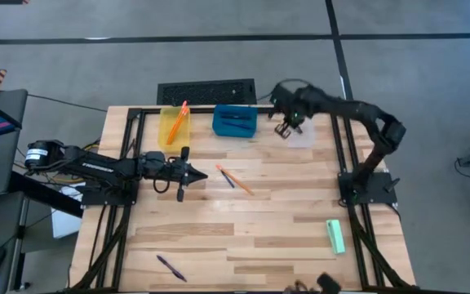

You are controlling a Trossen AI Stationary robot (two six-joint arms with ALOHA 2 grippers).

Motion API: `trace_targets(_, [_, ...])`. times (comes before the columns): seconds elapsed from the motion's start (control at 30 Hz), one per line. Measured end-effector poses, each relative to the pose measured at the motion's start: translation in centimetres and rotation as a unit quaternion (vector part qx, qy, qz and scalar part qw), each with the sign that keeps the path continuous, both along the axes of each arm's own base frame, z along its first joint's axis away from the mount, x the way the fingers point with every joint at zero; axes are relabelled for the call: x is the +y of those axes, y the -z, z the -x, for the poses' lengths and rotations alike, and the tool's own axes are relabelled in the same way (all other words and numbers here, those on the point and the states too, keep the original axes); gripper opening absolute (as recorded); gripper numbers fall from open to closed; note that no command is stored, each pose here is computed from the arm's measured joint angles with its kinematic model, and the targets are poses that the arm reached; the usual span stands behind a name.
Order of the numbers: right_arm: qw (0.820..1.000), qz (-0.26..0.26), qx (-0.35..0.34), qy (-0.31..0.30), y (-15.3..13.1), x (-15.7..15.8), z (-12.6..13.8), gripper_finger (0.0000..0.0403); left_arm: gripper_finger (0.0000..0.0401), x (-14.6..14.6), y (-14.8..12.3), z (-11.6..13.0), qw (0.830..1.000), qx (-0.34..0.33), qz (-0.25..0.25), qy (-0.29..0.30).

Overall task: Sort crayons/erasers/pens/pencils in bins
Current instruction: Put the blue crayon into the transparent white bin, then put the orange pencil into the transparent yellow bin

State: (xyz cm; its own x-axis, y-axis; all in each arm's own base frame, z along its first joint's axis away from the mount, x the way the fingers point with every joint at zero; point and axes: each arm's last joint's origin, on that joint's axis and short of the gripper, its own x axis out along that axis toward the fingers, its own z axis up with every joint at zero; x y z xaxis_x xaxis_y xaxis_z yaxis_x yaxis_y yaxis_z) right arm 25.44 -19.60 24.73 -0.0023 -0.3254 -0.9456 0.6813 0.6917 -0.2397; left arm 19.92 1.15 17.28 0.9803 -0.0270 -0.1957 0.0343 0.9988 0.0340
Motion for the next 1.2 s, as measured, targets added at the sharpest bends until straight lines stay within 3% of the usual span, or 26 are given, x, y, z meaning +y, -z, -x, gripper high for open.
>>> trace_targets(0.17, [0.999, -0.043, 0.006, 0.019, 2.6, -3.9, 1.4, 0.0035, 0.0000, 0.2, 0.0, 0.0, 0.999, 0.000, -0.025, -0.039])
trace_targets(0.33, [0.997, -0.061, 0.014, 0.053, 4.6, -6.3, 2.6, 0.0027, 0.0000, 0.3, 0.0, 0.0, 0.998, 0.001, -0.050, -0.041])
trace_targets(0.47, [0.995, -0.068, -0.016, 0.068, 6.5, -6.9, 3.6, 0.0021, 0.0000, 0.5, -0.5, -0.2, 0.996, -0.006, -0.074, -0.054])
trace_targets(0.6, [0.993, -0.088, -0.035, 0.067, 8.6, -6.4, 4.7, 0.0021, 0.0000, 1.1, -0.7, -0.3, 0.995, -0.008, -0.067, -0.070])
trace_targets(0.93, [0.993, -0.068, -0.055, 0.077, 8.8, -7.3, 5.6, 0.0032, 0.0000, 2.1, -0.1, 0.0, 0.994, 0.023, -0.039, -0.101])
trace_targets(1.2, [0.996, -0.058, -0.044, 0.055, 8.3, -7.5, 5.4, 0.0107, 0.0000, 2.1, 0.2, 0.0, 0.994, 0.039, -0.024, -0.103])
